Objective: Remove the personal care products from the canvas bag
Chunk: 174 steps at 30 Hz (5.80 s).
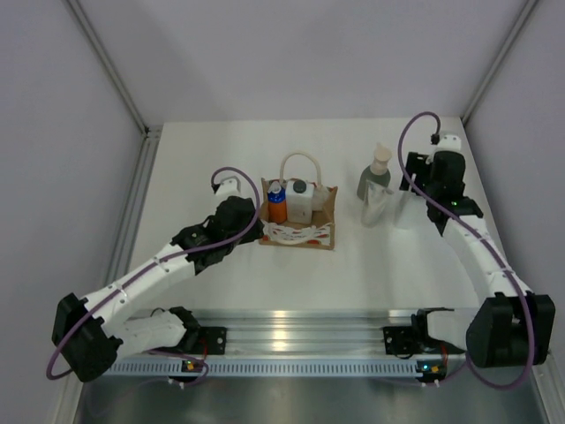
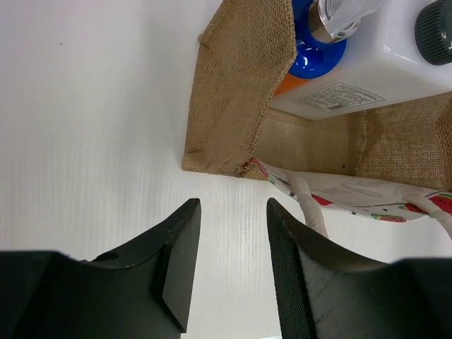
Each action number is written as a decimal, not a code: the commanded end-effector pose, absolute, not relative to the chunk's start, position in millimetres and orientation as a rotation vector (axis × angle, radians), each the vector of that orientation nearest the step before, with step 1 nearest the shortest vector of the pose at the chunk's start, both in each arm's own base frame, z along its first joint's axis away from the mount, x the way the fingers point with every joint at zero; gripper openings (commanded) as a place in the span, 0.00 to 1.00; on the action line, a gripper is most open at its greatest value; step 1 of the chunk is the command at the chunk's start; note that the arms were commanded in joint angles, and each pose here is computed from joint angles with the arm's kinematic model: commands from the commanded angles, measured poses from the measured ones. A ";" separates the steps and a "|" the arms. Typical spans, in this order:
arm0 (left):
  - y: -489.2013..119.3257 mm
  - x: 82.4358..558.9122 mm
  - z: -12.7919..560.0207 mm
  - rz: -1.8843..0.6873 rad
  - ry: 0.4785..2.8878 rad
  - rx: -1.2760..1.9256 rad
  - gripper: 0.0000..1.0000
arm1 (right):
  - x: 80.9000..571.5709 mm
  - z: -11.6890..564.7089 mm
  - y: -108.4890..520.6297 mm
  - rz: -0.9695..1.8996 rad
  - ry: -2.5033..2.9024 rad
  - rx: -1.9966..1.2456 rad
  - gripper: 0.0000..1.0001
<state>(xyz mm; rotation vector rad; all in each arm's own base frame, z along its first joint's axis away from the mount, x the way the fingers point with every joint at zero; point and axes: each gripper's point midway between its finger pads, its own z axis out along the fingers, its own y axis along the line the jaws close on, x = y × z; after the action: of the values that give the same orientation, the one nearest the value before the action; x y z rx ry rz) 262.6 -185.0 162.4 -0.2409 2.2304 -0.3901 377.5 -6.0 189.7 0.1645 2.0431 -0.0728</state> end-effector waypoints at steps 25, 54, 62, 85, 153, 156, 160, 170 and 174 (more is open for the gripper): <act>-195.9 294.4 185.9 -0.340 2.171 -0.280 0.63 | 320.2 258.4 285.3 0.601 1.715 -1.027 0.73; -173.5 261.4 212.7 -0.412 2.118 -0.205 0.85 | 350.2 174.7 322.6 0.628 1.796 -1.307 0.53; -163.1 256.4 222.5 -0.394 2.094 -0.205 0.85 | 355.4 145.8 325.6 0.616 1.872 -1.307 0.53; -159.3 251.4 219.1 -0.381 2.106 -0.179 0.85 | 360.6 129.4 341.7 0.673 1.771 -1.270 0.45; -156.1 248.1 210.0 -0.389 2.113 -0.232 0.85 | 301.3 415.7 213.9 0.690 1.583 -0.462 0.00; -156.4 248.0 211.6 -0.392 2.111 -0.224 0.85 | 295.4 415.6 192.0 0.641 1.584 -0.417 0.00; -157.1 247.9 212.2 -0.397 2.111 -0.225 0.85 | 284.9 402.5 173.7 0.613 1.616 -0.400 0.00; -160.0 247.1 211.5 -0.416 2.118 -0.230 0.85 | 262.7 355.3 127.1 0.440 1.715 -0.291 0.00; -160.8 246.8 216.8 -0.431 2.107 -0.230 0.85 | 261.2 326.1 115.7 0.384 1.771 -0.251 0.00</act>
<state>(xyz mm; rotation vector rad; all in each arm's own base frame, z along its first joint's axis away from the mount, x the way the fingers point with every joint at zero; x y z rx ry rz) 247.4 -159.7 206.8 -0.2161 2.1316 -0.3946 254.3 128.8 289.6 -0.3335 1.9223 0.4265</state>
